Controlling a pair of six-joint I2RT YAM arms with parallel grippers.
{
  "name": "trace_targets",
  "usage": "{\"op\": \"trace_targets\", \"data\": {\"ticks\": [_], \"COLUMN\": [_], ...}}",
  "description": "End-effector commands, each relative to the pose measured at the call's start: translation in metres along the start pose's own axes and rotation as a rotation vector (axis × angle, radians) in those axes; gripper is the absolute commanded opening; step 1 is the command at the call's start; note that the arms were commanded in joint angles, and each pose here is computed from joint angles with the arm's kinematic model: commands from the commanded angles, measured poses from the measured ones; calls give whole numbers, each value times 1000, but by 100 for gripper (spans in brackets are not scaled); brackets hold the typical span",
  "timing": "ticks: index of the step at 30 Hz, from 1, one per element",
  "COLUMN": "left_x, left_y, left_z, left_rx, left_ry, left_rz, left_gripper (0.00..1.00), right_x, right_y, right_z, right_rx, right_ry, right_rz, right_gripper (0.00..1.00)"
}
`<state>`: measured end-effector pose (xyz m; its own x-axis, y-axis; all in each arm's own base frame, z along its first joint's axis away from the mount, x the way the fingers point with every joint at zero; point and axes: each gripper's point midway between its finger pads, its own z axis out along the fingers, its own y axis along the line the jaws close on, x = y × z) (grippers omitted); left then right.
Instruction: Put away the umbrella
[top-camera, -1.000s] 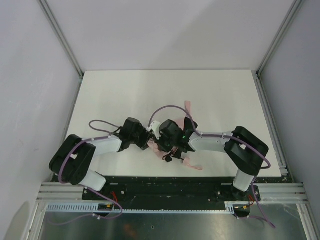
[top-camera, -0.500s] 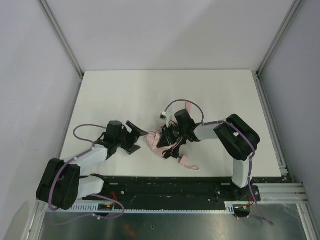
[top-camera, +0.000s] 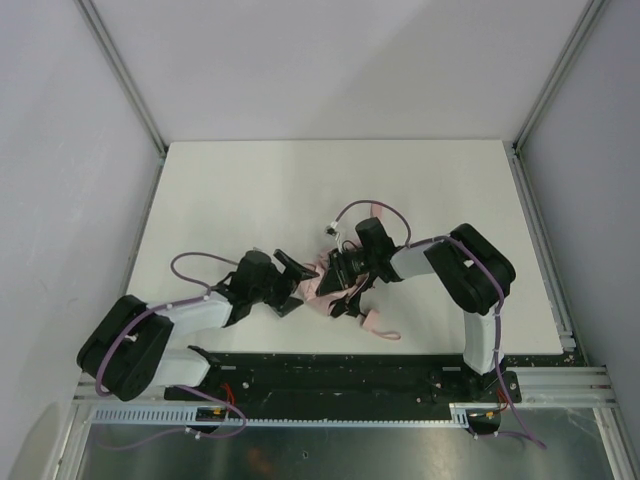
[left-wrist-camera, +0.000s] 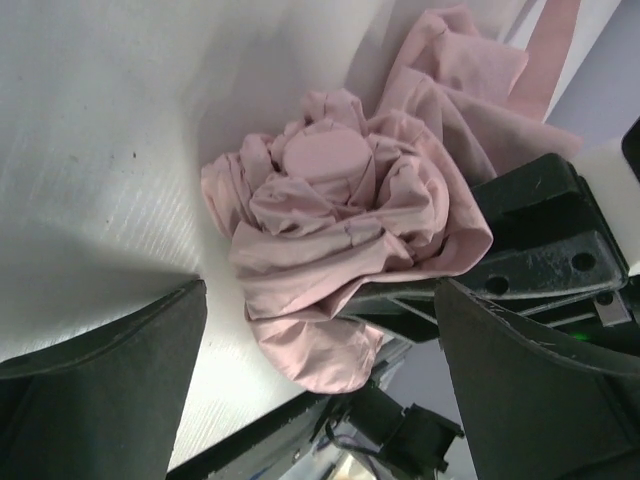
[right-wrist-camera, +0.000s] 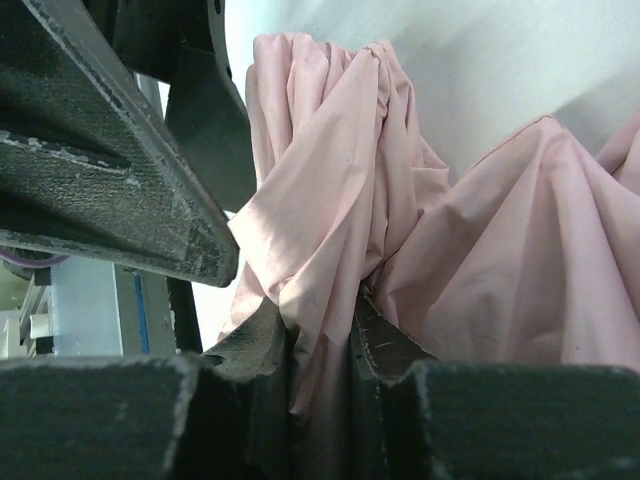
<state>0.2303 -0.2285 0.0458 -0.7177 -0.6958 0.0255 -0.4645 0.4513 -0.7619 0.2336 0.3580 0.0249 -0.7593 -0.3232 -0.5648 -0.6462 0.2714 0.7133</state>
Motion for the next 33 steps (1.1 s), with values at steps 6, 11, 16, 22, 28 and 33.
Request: {"op": "trace_targets", "data": {"ticks": [6,11,16,22,28,33], "left_x": [-38,-30,-26,-28,-24,-17], "left_y": [-3,24,45,51,53,57], "left_z": [26,40,41,42,42,41], "left_rx": [-48,-131,-175,-189,-194,-216], "left_ry": [-210,-188,-192,-208,-182,-146], "left_rz": [54,70,100,136,149,130], "left_gripper": [99,90,58,18,1,0], "right_x": [91,85,78,72,42,4], "right_y": [-34,-30,-27,-16,-3,7], "right_z": [-11,-10,-11,-8,-20,-46], "right_rx": [144,126,122,112,163,318], "right_ry": [213,197,184,197,144,105], "right_rz": [209,190,167,120,64,-19], "right_gripper": [0,0,0,0,29,57]}}
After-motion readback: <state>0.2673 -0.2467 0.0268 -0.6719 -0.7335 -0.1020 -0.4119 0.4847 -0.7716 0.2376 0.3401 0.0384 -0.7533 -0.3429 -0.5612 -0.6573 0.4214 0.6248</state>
